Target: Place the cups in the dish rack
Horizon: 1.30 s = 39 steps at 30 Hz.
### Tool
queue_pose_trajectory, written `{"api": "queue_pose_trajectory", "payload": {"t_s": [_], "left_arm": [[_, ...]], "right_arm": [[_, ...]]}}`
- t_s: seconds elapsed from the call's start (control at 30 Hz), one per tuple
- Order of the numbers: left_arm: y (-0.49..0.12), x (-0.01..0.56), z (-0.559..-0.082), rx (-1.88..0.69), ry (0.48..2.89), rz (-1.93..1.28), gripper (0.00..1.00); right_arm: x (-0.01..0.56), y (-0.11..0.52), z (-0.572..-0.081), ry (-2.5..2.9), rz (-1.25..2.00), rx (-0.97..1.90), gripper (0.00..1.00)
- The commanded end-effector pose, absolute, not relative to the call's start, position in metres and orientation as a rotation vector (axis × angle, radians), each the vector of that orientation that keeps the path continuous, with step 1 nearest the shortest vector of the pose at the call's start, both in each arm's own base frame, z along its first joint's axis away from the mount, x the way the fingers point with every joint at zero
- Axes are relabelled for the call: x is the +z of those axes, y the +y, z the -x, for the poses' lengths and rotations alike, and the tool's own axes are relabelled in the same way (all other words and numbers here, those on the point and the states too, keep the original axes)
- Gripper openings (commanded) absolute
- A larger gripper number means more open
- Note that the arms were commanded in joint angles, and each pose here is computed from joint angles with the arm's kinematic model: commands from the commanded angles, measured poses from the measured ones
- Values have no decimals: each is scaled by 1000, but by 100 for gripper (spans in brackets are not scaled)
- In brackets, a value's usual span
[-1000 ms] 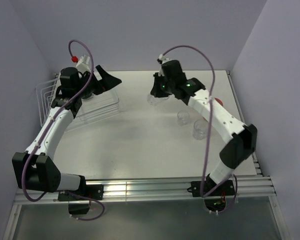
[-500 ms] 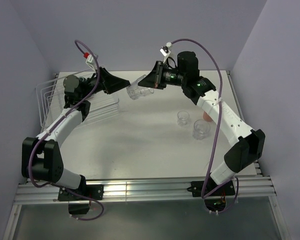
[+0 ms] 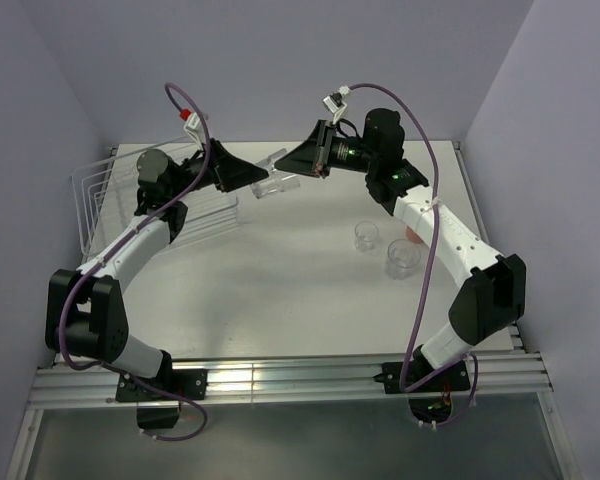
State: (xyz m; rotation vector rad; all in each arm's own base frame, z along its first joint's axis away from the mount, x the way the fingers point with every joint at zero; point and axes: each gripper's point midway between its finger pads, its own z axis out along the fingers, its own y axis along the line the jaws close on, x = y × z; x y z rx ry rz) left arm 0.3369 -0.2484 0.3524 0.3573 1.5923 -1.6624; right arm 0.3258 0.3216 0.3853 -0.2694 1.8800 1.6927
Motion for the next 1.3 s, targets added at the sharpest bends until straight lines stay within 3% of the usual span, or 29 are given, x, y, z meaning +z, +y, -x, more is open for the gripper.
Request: {"api": "queue_pose_trajectory", "payload": {"t_s": [0.0,0.3,0.5,0.6,0.63,0.8,0.9,1.13,1.27], "left_arm": [[-258,378,-320,-1637,1507,-496,98],[-262,380,-315,-1658,1491,-478,96],[-262,390,-312,-1689,1455,-473,88],[-262,395,-308,-1717,1434,-486,65],[-263,396,-307,-1724,1432,-489,47],[-264,399,-302,-1733,1435,-506,2],[-263,404,-301,-1706,1442,-499,0],[-259,414,-309,-1594,1502,-439,0],[-254,422,-315,-1515,1520,-414,0]], "right_arm": [[433,315,-307,1695,362,1784,0],[434,313,-311,1657,344,1802,0],[422,313,-312,1668,337,1802,0],[419,312,-314,1668,328,1792,0],[418,311,-316,1670,320,1786,0],[416,309,-321,1666,304,1765,0],[411,307,-327,1670,274,1740,7],[397,293,-348,1716,162,1565,41],[390,280,-359,1743,97,1457,50]]}}
